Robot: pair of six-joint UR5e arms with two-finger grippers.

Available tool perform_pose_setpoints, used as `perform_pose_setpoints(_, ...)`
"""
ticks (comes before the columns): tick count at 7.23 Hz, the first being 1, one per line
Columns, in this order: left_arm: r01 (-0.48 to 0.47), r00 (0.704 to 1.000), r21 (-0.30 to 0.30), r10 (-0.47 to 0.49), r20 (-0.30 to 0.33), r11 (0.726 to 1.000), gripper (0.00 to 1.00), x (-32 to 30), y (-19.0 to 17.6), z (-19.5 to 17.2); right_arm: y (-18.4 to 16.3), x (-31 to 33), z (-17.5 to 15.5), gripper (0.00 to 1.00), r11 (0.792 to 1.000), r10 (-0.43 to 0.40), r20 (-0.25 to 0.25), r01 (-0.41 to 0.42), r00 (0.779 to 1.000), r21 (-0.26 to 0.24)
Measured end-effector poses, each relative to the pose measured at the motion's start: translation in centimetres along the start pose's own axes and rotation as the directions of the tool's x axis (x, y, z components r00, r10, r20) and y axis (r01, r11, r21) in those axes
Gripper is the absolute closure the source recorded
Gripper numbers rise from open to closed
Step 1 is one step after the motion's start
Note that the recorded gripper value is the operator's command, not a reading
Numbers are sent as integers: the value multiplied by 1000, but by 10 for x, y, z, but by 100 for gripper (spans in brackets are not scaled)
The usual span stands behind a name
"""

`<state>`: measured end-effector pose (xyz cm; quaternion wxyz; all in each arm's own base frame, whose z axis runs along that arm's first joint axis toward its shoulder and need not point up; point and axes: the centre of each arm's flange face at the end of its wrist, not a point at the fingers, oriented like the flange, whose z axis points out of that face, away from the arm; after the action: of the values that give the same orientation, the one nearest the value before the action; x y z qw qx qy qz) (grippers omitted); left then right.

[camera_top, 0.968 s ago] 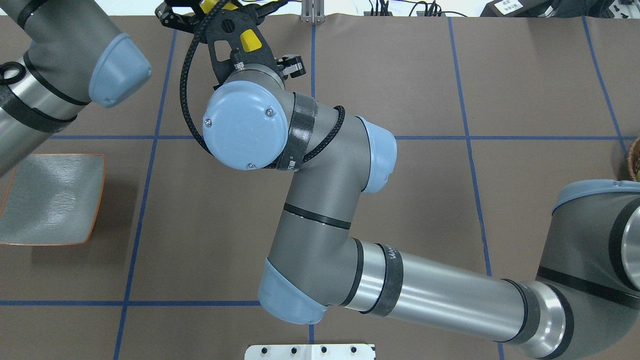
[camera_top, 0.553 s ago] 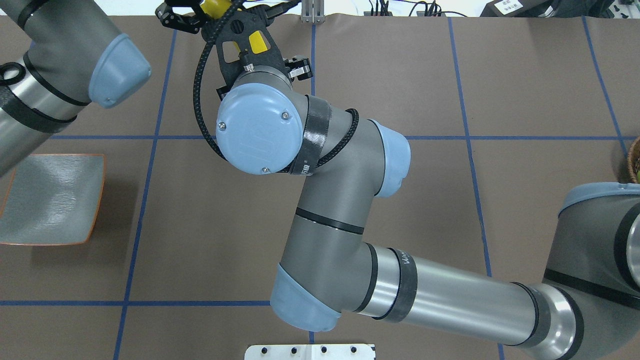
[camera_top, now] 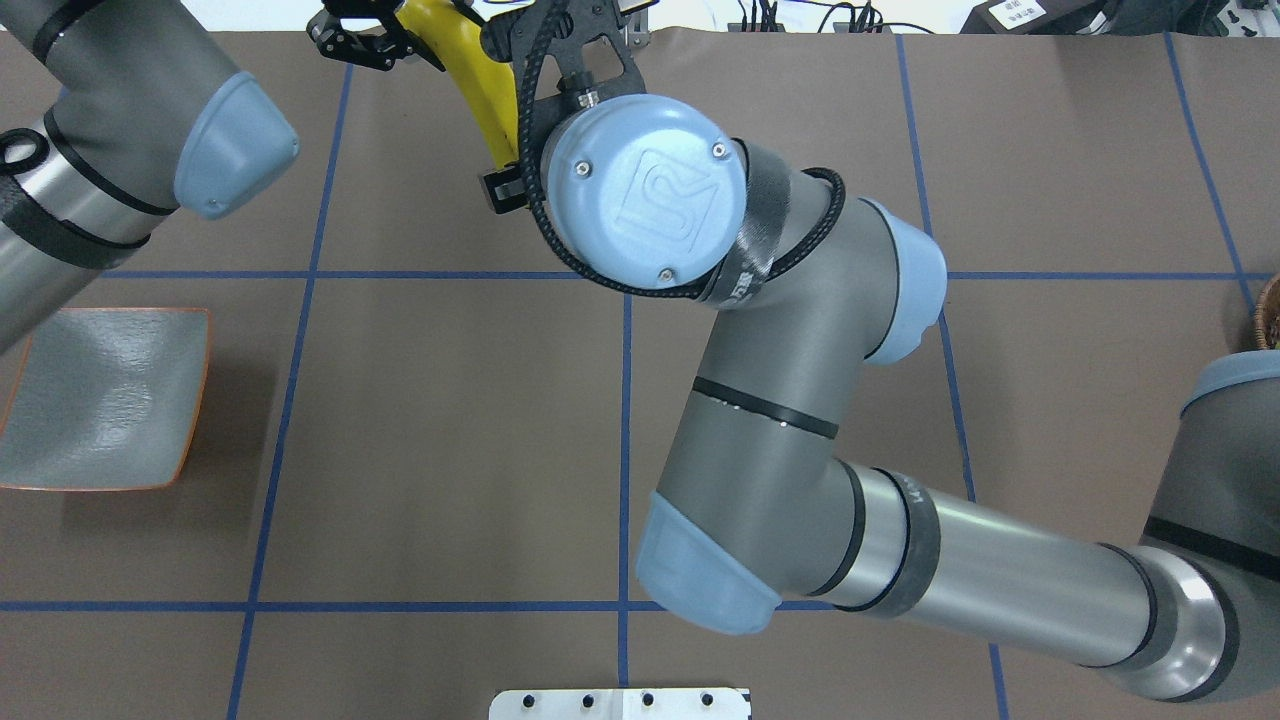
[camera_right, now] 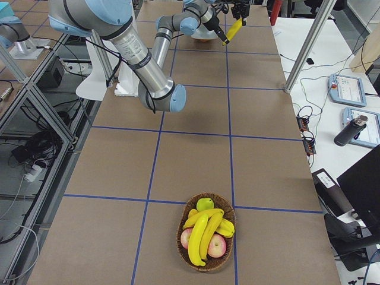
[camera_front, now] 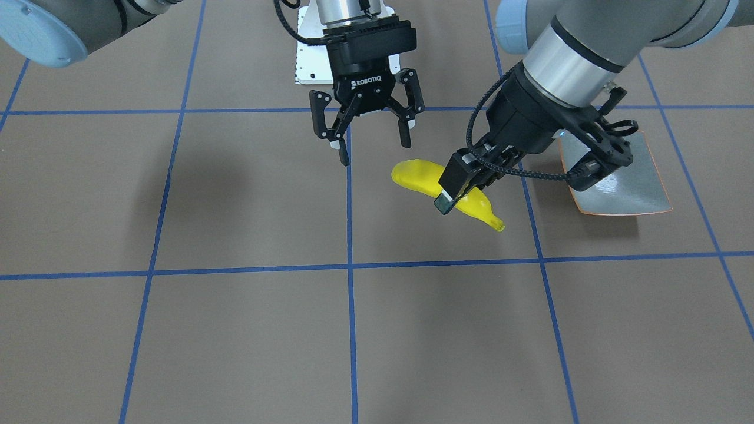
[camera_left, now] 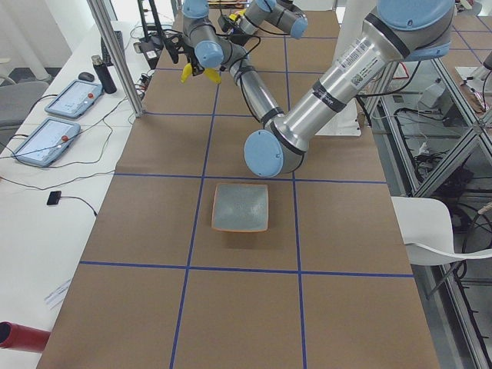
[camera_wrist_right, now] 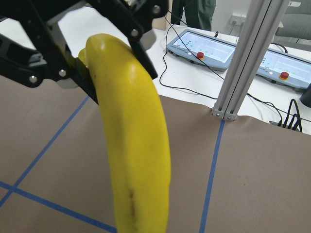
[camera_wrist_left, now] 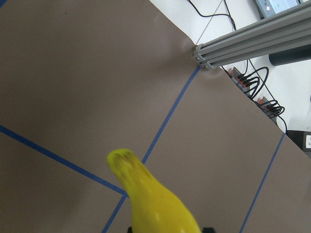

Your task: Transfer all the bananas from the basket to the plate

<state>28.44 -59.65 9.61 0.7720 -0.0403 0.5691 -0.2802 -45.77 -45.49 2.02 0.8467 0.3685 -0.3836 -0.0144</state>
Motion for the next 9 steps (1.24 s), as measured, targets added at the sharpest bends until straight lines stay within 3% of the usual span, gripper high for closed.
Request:
perform_pose_setpoints(2, -28, 1000, -1, 28, -7, 1000, 100, -31, 6, -13, -25, 86, 14, 0, 992, 21, 5, -20, 1000, -127)
perform_pose_setpoints(5, -91, 996, -3, 91, 0, 996, 100, -101, 18, -39, -43, 225, 25, 0, 966, -65, -1, 63, 998, -250)
perform_pose_setpoints(7, -175, 983, -4, 175, 46, 985, 100, -164, 18, -50, -40, 322, 23, 0, 939, -161, -4, 152, 987, -309)
perform_pose_setpoints(9, -313, 941, -31, 314, 127, 949, 100, -238, 10, -53, -28, 413, 13, 0, 901, -262, 0, 244, 965, -359)
